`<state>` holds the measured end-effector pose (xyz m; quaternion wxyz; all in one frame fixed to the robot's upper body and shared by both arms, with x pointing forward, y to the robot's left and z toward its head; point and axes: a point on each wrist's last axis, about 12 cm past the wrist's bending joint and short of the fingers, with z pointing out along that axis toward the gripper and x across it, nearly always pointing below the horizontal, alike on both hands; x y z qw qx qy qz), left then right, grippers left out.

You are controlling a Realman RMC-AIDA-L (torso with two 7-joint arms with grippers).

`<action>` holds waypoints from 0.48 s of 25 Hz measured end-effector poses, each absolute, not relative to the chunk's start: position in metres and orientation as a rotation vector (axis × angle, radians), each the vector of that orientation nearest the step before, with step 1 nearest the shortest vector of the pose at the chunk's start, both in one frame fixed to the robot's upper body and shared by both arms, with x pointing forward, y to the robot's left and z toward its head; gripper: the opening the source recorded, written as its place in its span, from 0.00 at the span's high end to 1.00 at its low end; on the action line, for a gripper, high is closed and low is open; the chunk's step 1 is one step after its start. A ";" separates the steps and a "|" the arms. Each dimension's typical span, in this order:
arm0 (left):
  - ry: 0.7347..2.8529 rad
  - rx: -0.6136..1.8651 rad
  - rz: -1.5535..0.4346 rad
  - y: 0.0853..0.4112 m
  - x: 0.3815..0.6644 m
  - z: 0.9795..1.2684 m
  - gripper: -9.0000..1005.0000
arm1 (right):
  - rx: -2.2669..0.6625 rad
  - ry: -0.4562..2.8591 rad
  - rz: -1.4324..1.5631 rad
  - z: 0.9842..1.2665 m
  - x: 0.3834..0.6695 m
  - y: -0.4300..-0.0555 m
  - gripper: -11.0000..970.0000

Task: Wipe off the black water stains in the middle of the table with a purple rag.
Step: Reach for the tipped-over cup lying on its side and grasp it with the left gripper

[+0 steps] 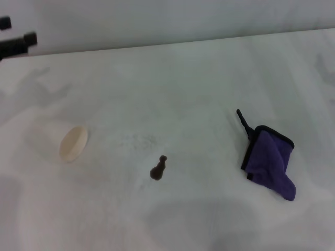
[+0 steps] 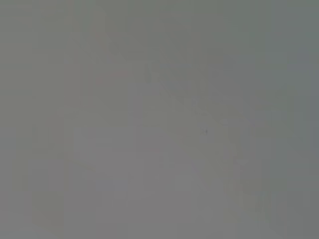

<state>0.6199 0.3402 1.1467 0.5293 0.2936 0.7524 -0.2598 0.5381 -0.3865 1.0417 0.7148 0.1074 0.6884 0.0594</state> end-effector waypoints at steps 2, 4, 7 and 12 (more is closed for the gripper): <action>1.874 0.844 -0.582 0.346 0.621 1.160 0.13 | 0.241 1.528 0.132 1.041 0.537 -0.386 0.11; 1.935 0.914 -0.567 0.352 0.621 1.171 0.13 | 0.255 1.536 0.127 1.039 0.535 -0.388 0.11; 1.987 1.020 -0.539 0.355 0.621 1.190 0.13 | 0.294 1.545 0.110 1.036 0.533 -0.392 0.11; 2.002 1.291 -0.430 0.351 0.625 1.214 0.13 | 0.331 1.546 0.093 1.034 0.530 -0.397 0.11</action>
